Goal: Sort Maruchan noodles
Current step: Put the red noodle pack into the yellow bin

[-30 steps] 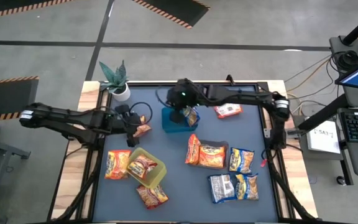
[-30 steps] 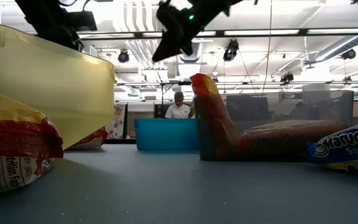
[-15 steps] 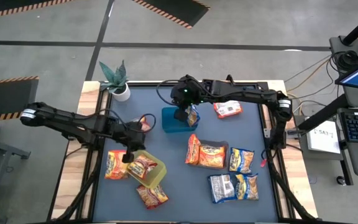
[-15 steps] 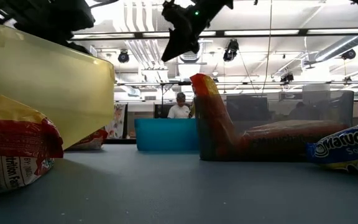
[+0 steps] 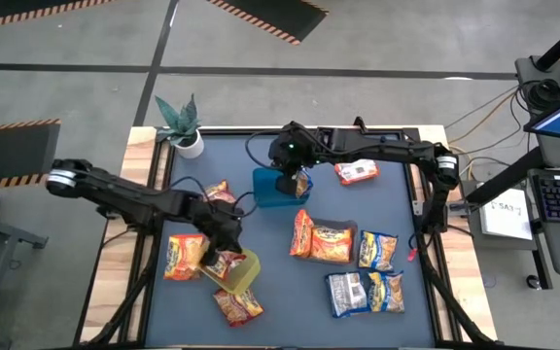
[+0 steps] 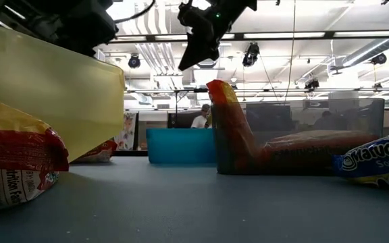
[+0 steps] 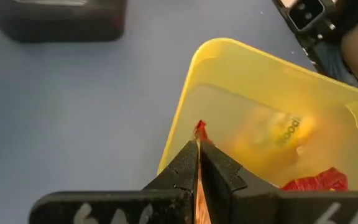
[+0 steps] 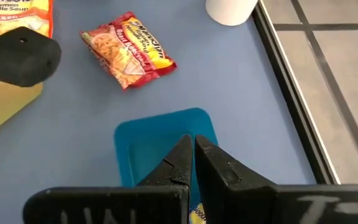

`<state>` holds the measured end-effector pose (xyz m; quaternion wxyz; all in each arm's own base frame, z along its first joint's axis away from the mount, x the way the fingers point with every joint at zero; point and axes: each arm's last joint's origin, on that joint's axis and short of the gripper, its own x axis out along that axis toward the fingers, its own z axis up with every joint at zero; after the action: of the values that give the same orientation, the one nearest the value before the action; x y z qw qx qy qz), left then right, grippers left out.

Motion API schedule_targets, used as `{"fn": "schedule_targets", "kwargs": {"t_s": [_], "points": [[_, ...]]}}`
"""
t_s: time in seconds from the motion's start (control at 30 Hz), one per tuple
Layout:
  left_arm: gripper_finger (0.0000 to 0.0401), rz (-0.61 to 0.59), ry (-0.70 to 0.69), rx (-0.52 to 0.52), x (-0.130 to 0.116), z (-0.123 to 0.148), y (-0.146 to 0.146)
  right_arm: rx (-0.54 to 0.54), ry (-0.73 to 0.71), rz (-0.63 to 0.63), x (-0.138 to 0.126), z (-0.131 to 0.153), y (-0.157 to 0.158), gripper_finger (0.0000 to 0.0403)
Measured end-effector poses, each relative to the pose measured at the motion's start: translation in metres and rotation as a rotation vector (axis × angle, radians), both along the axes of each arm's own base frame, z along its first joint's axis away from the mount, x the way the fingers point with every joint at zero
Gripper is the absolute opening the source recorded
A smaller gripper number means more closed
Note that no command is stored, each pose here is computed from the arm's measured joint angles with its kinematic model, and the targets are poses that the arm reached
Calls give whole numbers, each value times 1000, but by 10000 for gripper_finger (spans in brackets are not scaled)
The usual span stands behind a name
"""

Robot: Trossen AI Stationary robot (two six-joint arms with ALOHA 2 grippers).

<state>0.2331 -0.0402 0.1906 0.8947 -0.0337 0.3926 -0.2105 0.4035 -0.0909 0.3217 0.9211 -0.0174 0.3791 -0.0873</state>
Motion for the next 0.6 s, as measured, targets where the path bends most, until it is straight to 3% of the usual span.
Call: {"fn": "schedule_targets", "kwargs": {"t_s": [0.4, 0.6], "points": [[0, 114, -65, 59, 13, -6, 15, 0, 27, 23, 0, -2, 8, 9], [0, 136, -99, 108, 11, 4, 18, 4, 50, 31, -1, -4, 11, 9]]}}
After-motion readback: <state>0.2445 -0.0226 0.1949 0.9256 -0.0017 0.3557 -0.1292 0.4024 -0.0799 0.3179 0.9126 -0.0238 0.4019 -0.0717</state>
